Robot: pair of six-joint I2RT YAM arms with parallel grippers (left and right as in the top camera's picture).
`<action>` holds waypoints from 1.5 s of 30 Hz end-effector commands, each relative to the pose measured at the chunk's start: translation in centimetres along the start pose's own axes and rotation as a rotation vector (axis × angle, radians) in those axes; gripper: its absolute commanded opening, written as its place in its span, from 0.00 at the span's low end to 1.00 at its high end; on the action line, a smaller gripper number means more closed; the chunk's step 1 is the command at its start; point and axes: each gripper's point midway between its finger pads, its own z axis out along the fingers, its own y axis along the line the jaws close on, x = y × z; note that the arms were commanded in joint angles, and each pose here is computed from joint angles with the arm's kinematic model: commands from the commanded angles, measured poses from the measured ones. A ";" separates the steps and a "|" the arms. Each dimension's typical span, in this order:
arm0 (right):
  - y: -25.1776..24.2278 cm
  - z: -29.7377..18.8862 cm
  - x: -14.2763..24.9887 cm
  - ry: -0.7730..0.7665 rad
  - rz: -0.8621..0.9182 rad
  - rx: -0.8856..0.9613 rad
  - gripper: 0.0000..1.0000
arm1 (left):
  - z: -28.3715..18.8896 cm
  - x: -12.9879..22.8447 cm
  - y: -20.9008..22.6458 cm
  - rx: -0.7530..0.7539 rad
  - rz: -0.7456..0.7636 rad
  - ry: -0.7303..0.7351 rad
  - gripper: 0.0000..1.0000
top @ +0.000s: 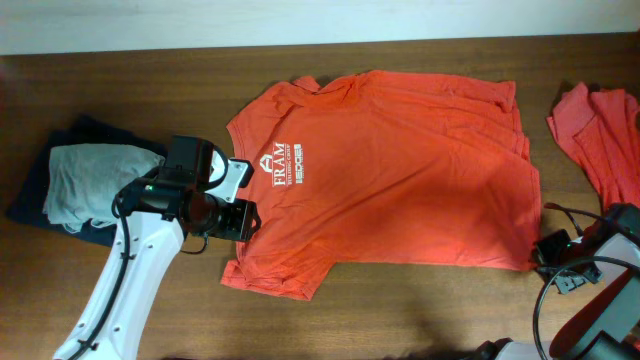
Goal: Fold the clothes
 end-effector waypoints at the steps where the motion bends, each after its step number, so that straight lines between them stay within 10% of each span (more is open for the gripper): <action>1: -0.8 -1.7 -2.1 -0.092 0.008 0.067 0.29 | 0.2 0.1 -0.3 0.015 0.016 0.007 0.54; 19: 2.5 -4.0 -2.1 -0.070 -0.025 -0.078 0.35 | 0.2 0.1 -0.3 0.015 0.017 0.006 0.54; 25: 1.5 -3.5 0.7 0.030 -0.058 -0.018 0.13 | 0.2 0.1 -0.2 0.014 0.018 0.003 0.54; 45: -2.2 -0.2 -1.0 -0.147 0.046 0.113 0.24 | 0.2 0.1 -0.2 0.012 0.018 0.004 0.55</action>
